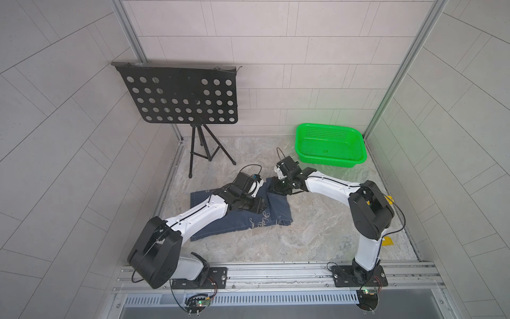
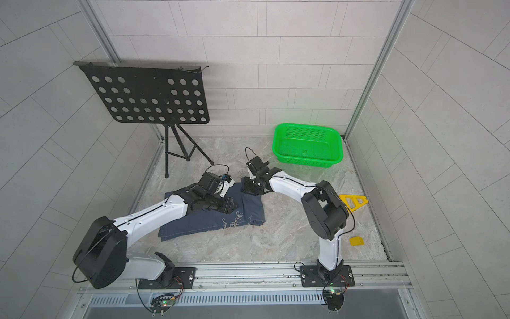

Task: Roll up the pillowcase
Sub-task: Roll the pillowcase at the center of the board.

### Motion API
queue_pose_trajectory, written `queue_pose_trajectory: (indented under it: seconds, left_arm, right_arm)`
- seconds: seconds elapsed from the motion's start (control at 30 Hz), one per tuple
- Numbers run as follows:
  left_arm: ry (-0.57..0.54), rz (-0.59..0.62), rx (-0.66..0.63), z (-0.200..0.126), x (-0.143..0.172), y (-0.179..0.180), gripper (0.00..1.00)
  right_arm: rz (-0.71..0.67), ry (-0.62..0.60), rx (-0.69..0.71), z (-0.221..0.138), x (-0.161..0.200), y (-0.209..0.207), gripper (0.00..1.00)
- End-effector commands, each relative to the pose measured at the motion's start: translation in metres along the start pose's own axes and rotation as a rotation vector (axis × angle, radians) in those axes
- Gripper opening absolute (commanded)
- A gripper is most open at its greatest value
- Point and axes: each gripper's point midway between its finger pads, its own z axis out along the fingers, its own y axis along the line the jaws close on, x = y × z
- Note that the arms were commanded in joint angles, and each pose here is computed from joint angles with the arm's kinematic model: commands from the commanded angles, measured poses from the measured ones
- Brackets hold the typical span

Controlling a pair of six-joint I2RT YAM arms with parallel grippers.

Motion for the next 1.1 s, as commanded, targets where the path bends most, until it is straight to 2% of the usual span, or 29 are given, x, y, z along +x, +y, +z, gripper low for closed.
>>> queue_pose_trajectory:
  seconds: [0.0, 0.13, 0.33, 0.5, 0.63, 0.77, 0.97, 1.07]
  left_arm:
    - [-0.031, 0.029, 0.033, 0.005, -0.013, -0.020, 0.61]
    - [-0.033, 0.041, 0.036, 0.012, -0.016, -0.034, 0.61]
    - [-0.035, 0.024, 0.034, 0.023, -0.017, -0.043, 0.62]
    - [-0.032, 0.054, 0.050, 0.033, -0.023, -0.059, 0.61]
    - [-0.038, 0.091, 0.038, 0.029, -0.031, -0.066, 0.61]
    - [-0.032, 0.113, 0.038, 0.029, -0.030, -0.068, 0.59]
    - [0.004, 0.138, 0.100, 0.057, -0.017, -0.082, 0.53]
    - [0.039, 0.166, 0.083, 0.071, -0.004, -0.076, 0.52]
  right_arm:
    - [-0.013, -0.031, -0.066, -0.012, -0.014, 0.004, 0.31]
    - [-0.014, -0.021, -0.151, 0.003, -0.027, 0.007, 0.29]
    - [0.001, -0.029, -0.169, 0.019, -0.050, -0.005, 0.24]
    - [0.001, -0.004, -0.179, 0.038, -0.048, -0.014, 0.24]
    - [0.036, -0.002, -0.251, 0.052, -0.047, -0.011, 0.23]
    - [0.042, 0.022, -0.257, 0.063, -0.040, -0.014, 0.22]
    - [0.053, 0.030, -0.287, 0.067, -0.037, -0.017, 0.21]
    - [0.053, 0.027, -0.303, 0.063, -0.040, -0.017, 0.20]
